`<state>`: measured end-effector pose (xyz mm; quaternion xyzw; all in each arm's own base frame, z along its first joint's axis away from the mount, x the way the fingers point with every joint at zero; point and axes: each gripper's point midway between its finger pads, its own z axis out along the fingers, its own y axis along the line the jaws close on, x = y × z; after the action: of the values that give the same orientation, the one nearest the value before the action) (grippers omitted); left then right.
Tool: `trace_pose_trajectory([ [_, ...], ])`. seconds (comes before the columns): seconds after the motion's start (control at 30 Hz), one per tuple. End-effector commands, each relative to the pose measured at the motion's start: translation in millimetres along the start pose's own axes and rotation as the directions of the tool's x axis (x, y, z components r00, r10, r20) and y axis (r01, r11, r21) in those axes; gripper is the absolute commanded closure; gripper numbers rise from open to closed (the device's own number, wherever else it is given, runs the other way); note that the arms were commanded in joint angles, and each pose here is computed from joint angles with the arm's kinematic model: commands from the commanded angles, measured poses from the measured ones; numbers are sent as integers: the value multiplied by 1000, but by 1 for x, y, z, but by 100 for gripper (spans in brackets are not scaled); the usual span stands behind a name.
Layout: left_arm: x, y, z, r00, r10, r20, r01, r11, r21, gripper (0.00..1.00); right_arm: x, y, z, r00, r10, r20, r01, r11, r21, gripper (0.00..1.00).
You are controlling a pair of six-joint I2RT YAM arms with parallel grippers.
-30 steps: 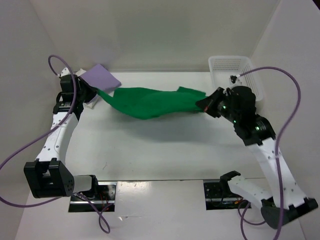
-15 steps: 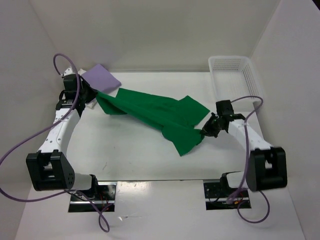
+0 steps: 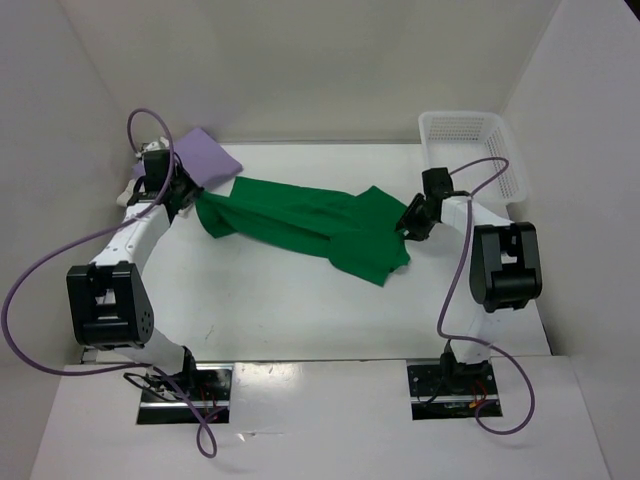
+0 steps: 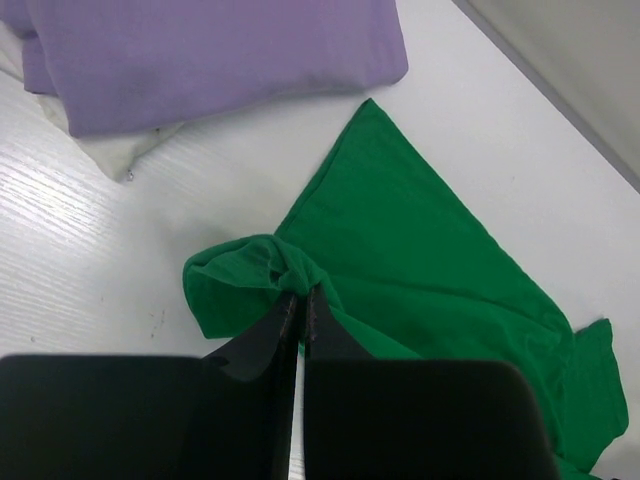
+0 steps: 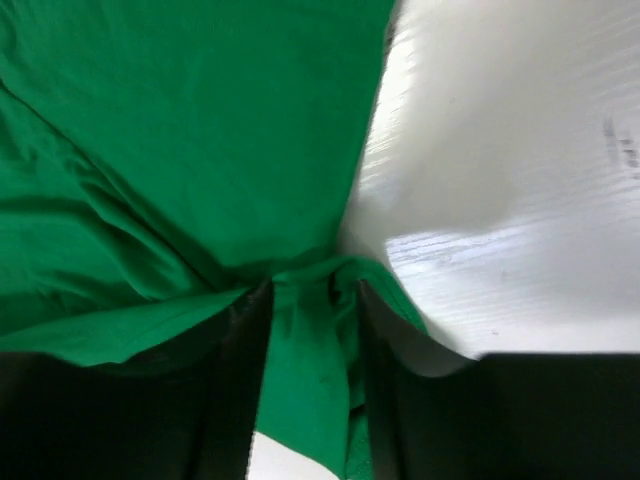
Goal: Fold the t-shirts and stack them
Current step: Flatten out the tshirt
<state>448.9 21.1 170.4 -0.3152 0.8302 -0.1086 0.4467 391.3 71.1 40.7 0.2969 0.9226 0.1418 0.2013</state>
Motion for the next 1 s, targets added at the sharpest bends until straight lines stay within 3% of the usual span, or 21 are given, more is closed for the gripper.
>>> trace_pose_trajectory([
  [0.0, -7, 5, 6, 998, 28, 48, -28, 1000, -6, 99, -36, 19, -46, 981, -48, 187, 55, 998, -28, 54],
  [0.13, 11, 10, -1, 999, 49, 23, -48, 999, -16, 99, 1, 24, -84, 980, -23, 199, 43, 995, -95, 50],
  [0.27, 29, 21, -6, 999, 47, -14, -48, 998, -43, 99, 97, 13, -79, 999, 4, 32, 1, 989, -145, 50],
  [0.37, 32, 23, -9, 999, 47, -22, -48, 998, -48, 99, 129, -9, -74, 998, 58, -28, -61, 990, -123, 50],
  [0.77, 45, 18, -16, 998, 47, -49, -48, 999, -21, 99, 143, -34, -27, 997, 32, -74, -33, 999, -12, 54],
  [0.97, 45, 21, -22, 998, 47, -38, -48, 999, -25, 99, 148, -31, -19, 997, 12, -81, -13, 1000, -2, 65],
])
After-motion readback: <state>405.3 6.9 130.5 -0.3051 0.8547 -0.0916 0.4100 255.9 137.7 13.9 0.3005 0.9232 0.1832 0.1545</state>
